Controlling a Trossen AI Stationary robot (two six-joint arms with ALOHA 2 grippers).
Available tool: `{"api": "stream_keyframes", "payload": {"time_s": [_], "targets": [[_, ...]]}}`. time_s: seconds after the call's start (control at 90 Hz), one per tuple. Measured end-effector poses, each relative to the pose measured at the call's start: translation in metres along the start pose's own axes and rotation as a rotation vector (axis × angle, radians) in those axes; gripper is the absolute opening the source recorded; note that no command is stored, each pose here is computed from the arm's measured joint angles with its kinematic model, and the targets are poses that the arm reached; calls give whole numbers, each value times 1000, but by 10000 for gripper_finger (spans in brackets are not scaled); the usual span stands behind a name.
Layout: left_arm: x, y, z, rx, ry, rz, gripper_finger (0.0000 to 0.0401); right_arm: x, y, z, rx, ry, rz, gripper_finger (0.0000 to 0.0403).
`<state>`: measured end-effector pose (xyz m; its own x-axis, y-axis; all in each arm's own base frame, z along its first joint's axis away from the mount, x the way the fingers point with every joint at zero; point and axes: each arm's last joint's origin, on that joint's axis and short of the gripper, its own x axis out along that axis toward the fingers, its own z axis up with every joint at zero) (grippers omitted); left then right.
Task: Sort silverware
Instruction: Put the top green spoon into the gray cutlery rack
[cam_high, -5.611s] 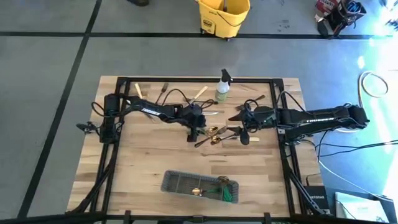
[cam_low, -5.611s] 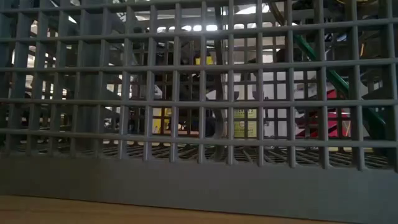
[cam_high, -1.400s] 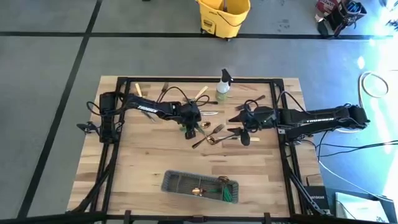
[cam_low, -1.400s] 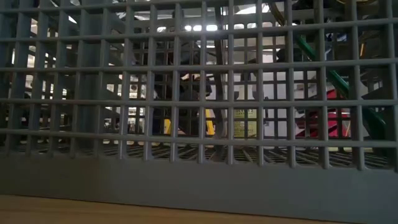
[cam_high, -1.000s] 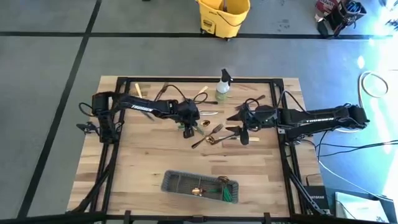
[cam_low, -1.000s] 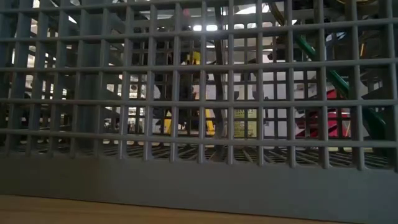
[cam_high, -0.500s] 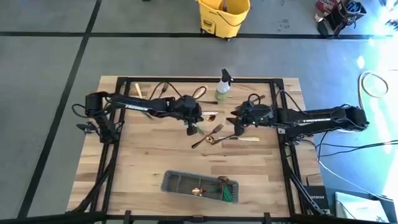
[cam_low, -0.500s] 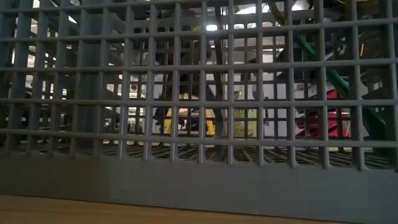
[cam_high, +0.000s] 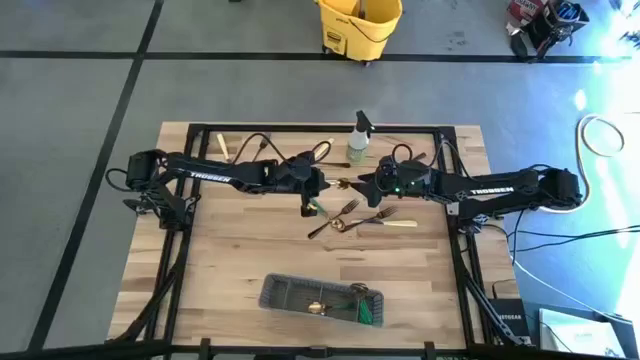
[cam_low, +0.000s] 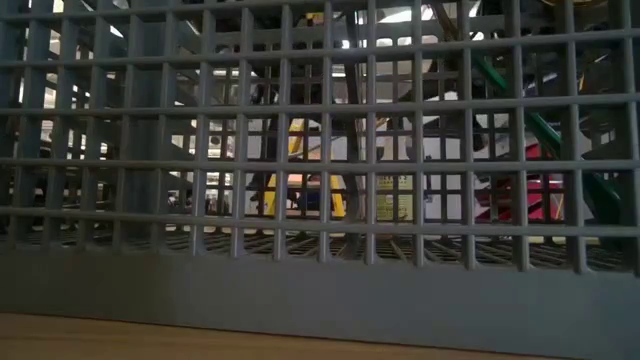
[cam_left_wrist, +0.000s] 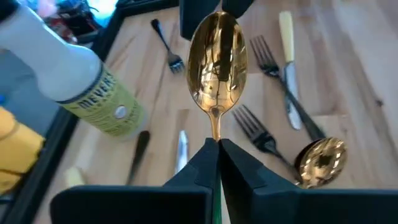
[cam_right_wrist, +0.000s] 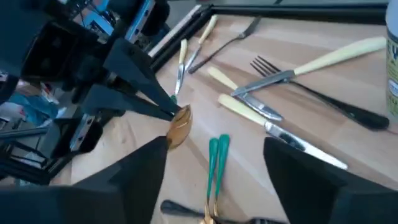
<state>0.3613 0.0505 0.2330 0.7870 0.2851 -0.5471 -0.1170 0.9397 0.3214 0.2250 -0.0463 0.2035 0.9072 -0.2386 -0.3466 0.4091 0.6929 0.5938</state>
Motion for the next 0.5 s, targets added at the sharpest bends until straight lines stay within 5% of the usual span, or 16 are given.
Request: {"api": "stream_keyframes", "payload": {"time_s": [0.211, 0.5], "targets": [[-1, 2, 0, 27, 27, 34, 0, 3, 3, 3, 3, -40, 35, 314], [-1, 2, -1, 31, 38, 31, 0, 3, 3, 3, 3, -43, 36, 319]]}}
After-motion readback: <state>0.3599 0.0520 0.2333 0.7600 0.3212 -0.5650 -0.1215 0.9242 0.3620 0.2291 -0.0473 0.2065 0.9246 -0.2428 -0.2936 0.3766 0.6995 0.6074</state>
